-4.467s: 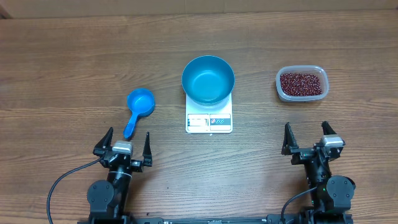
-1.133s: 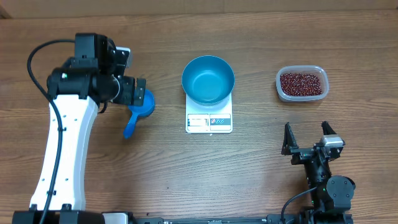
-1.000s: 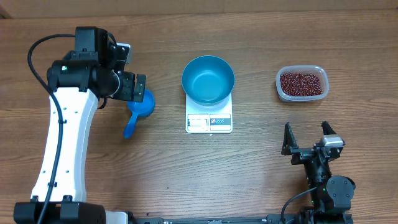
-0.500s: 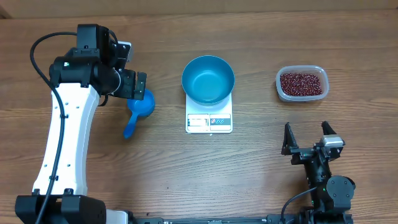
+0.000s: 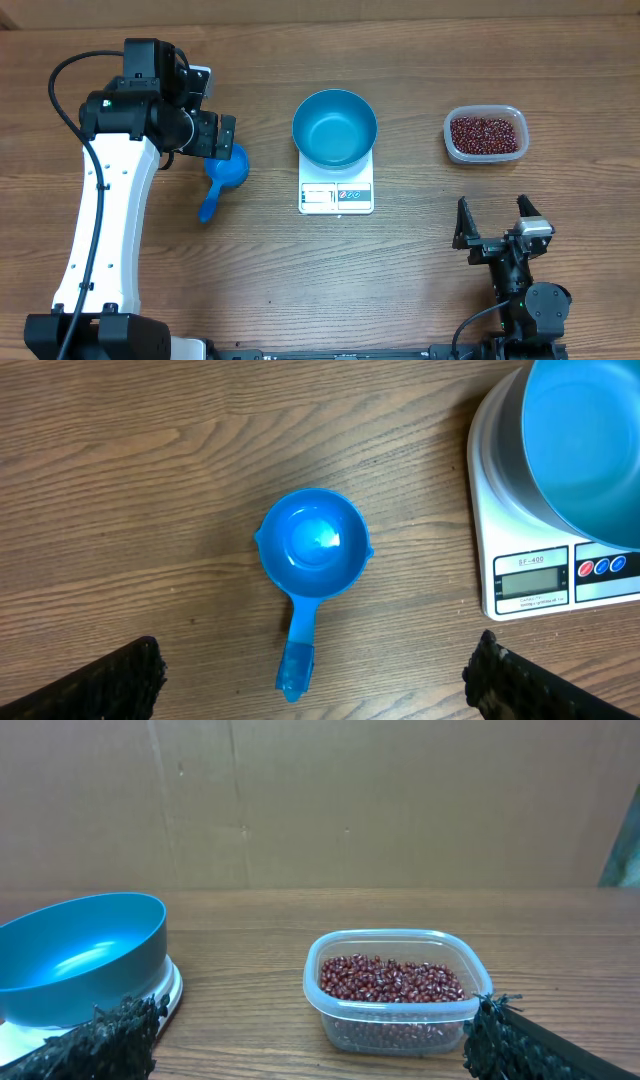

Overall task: Scoop item into bowl and weigh 150g on scale
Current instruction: 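Move the left gripper forward above the blue scoop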

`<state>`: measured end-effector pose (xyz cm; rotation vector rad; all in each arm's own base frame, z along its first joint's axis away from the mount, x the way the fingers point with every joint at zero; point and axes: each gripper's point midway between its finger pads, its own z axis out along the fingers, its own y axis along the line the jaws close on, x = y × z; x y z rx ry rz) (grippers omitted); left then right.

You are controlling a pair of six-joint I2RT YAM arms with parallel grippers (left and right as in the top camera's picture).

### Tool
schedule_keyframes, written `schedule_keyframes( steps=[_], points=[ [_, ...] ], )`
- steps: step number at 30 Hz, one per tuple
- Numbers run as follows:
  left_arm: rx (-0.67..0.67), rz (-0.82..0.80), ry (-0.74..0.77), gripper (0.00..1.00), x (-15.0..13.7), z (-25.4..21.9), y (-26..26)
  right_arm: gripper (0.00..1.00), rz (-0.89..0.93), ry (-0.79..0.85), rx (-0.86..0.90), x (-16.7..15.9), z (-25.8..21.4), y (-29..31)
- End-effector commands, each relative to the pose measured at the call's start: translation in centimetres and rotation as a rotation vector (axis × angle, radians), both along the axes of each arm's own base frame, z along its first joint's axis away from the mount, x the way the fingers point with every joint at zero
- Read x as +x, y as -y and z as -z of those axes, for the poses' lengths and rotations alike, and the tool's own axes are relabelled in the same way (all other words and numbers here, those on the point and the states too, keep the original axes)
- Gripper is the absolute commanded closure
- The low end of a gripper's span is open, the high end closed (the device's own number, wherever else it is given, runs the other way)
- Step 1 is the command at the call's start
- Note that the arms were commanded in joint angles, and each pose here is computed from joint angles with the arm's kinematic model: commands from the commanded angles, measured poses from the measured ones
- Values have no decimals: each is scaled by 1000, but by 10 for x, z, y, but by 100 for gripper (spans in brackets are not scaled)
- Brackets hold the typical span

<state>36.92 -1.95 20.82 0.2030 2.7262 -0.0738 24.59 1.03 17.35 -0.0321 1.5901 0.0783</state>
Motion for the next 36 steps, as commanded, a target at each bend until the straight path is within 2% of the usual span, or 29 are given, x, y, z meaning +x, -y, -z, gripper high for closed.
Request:
schedule_keyframes(
  steps=[1, 36],
  points=[
    [4, 13, 25, 0, 6, -7, -2, 0, -6, 2, -12, 0, 2, -1],
    [-2, -16, 33, 1, 13, 0, -2, 0, -6, 2, -12, 0, 2, -1]
  ],
)
